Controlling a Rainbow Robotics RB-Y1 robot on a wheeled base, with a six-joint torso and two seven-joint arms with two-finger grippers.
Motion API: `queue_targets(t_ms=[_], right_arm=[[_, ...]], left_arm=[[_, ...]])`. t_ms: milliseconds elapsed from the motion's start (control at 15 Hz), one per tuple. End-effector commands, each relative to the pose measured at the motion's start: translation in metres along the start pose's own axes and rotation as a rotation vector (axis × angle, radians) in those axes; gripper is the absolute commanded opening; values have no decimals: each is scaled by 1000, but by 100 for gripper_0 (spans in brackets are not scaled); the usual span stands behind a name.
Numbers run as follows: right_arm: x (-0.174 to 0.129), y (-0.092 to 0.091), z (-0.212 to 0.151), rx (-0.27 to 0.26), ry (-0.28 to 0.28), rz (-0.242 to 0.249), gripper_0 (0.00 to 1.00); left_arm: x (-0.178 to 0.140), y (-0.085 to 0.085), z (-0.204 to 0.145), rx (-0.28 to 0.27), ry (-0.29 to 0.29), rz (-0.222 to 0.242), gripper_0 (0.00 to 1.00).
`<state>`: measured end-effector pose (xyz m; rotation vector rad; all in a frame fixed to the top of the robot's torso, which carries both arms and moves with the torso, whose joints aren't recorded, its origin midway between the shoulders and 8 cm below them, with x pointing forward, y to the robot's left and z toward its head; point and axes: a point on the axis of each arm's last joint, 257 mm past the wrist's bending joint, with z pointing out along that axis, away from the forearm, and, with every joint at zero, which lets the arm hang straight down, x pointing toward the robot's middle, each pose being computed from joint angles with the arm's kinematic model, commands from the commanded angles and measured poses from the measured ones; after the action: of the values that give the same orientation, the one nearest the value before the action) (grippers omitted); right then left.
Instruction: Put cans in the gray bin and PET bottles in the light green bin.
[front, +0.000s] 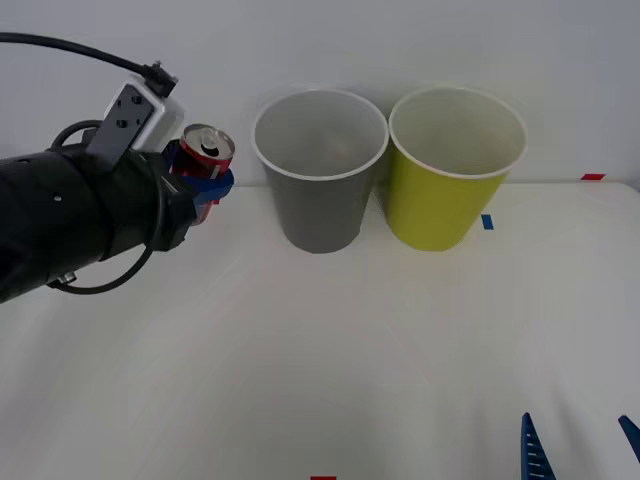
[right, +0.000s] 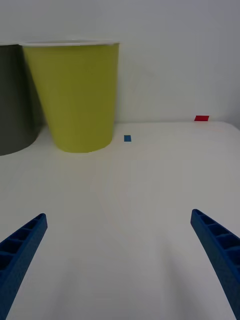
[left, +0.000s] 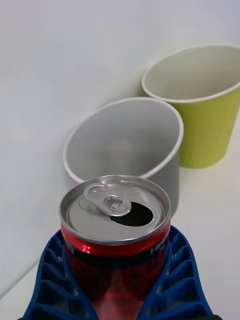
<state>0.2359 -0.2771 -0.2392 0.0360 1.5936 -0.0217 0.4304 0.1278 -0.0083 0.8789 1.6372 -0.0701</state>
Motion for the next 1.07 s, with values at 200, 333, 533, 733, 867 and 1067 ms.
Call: queue_targets(t_ms=[200,333,533,733,867,1067], right_arm=[[0,0,0,0,0,0,100],[0,0,0,0,0,0,100],[0,0,0,0,0,0,100],[0,0,0,0,0,0,100],[0,0,0,0,0,0,100],[0,0,0,0,0,0,100]], left_arm=[[-40,25,31,18,-38,-19,0],[-54,27,46,14,-46,-6,0],[-75,28,68,14,-79,-12,0],[-91,25,92,40,-107,-39,0],[-105,23,111,51,-139,-61,0],[-127,18,137,73,-199,-123,0]])
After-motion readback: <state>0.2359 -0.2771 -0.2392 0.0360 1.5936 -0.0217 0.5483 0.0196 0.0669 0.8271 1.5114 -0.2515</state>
